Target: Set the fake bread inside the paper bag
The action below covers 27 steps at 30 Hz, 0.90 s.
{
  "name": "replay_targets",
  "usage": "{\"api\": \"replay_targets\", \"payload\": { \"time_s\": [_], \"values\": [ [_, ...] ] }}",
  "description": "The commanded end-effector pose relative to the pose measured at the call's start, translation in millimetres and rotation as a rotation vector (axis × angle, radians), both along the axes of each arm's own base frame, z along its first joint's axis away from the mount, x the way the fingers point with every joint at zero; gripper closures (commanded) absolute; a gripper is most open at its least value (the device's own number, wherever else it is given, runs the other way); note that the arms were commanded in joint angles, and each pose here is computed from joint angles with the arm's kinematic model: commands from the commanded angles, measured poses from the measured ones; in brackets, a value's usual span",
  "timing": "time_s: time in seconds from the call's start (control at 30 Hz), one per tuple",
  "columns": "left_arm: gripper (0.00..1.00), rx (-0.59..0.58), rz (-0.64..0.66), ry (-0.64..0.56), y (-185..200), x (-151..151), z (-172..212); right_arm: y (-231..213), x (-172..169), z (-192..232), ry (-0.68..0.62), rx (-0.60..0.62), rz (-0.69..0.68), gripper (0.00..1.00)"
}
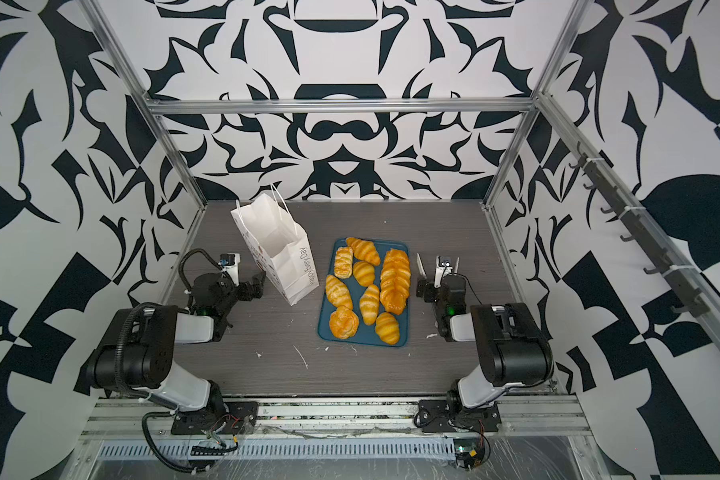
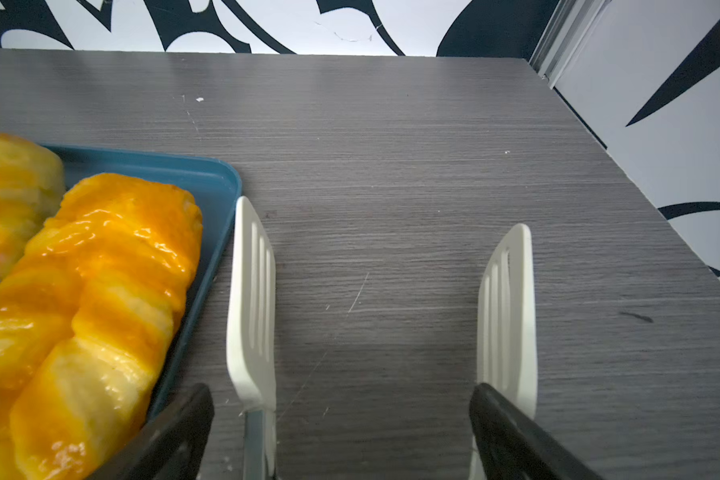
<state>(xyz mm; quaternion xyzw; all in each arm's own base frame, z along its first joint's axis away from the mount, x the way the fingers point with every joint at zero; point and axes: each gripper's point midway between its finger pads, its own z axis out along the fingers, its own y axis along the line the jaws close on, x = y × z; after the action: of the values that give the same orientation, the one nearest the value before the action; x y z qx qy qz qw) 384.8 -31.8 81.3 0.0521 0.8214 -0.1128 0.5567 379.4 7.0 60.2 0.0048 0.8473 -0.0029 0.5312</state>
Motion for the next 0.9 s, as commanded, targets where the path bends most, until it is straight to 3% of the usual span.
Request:
{"api": "replay_targets", "payload": {
  "time_s": [0.0,0.87],
  "values": [
    [0.01,0.007,-0.006,-0.025,-1.2,6.3,8.1,0.4,7.7,17.8,-0.063,0.006,0.002,0.00],
    [0.01,0.007,-0.005,-0.024,-1.0,6.3,7.7,0.9,8.9,18.2,-0.060,0.022,0.010,0.00]
  ]
}}
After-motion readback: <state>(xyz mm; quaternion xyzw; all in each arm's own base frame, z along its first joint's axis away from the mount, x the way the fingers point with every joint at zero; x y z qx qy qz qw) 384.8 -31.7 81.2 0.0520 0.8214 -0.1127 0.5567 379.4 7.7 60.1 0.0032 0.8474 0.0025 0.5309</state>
